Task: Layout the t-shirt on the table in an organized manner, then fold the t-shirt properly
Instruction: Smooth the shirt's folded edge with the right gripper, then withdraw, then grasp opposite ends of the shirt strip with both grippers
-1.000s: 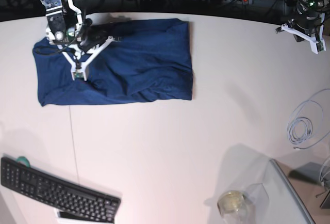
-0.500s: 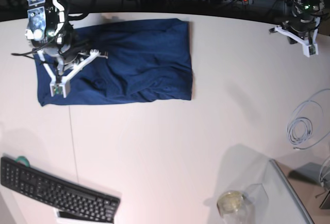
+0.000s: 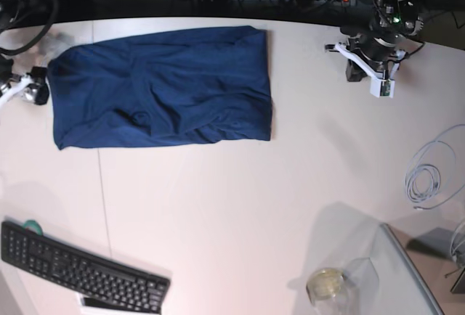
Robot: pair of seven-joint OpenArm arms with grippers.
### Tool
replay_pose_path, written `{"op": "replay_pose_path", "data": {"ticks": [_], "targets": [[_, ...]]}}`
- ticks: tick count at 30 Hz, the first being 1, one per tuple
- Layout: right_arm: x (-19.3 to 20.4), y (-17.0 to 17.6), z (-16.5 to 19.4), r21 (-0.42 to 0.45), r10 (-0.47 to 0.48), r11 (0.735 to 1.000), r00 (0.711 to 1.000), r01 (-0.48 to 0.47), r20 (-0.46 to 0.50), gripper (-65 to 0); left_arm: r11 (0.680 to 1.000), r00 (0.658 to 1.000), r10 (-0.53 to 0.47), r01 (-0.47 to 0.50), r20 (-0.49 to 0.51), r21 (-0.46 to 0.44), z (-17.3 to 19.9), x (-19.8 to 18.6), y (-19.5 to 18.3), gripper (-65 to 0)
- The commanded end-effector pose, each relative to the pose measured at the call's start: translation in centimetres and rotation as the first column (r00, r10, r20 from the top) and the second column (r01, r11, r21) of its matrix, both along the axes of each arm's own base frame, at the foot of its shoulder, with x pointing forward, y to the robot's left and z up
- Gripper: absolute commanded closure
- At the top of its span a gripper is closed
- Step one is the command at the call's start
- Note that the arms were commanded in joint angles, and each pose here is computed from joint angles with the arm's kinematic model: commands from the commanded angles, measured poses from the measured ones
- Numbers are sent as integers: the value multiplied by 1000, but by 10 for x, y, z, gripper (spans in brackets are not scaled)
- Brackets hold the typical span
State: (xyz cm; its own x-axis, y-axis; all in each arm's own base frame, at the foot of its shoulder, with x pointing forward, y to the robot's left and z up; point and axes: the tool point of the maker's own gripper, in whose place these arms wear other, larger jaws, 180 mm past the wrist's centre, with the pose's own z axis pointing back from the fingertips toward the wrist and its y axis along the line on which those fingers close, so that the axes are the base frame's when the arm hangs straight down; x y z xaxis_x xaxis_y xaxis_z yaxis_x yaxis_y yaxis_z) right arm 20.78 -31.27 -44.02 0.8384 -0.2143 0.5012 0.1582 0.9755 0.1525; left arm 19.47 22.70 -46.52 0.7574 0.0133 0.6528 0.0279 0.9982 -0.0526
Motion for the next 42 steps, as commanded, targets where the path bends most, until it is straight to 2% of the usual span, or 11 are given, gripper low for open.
{"op": "replay_pose_path", "data": {"ticks": [1,4,9,11,15,20,26,28,32,37,42], "targets": [[14,-6,6,10,2,1000,999,-2,45,-555,1000,999,-11,12,46,-9,4,5,-4,0],[12,-14,-13,65,-18,998,1000,19,-9,-533,999,997,-31,34,72,-40,-9,4,-19,0],[9,-12,-27,116,-33,993,998,38,-45,-533,990,990,-137,137,29,26,-39,0,-35,0],[10,-3,-31,127,-14,992,999,21,-53,-531,988,988,-155,154,24,33,-48,-1,-40,0],[9,37,-45,162,93,984,992,-79,-85,-528,985,984,-174,173,31,26,-58,9,-52,0],[6,65,-54,204,128,973,987,-107,-94,-528,985,983,-175,175,63,11,-54,26,-67,0],[6,74,-56,220,129,970,987,-107,-92,-527,945,944,-322,325,77,-32,-56,42,-125,0],[6,73,-56,219,129,970,987,-107,-92,-486,937,936,-343,347,84,-40,-56,46,-136,0],[6,71,-56,216,129,971,987,-107,-92,-356,939,935,-341,343,96,-8,-54,57,-148,0],[15,72,-52,215,129,970,989,-111,-74,-267,924,919,-377,381,117,-15,-49,64,-164,0],[24,72,-47,209,134,971,989,-119,-57,-18,908,902,-413,418,129,-16,-45,66,-178,0]]}}
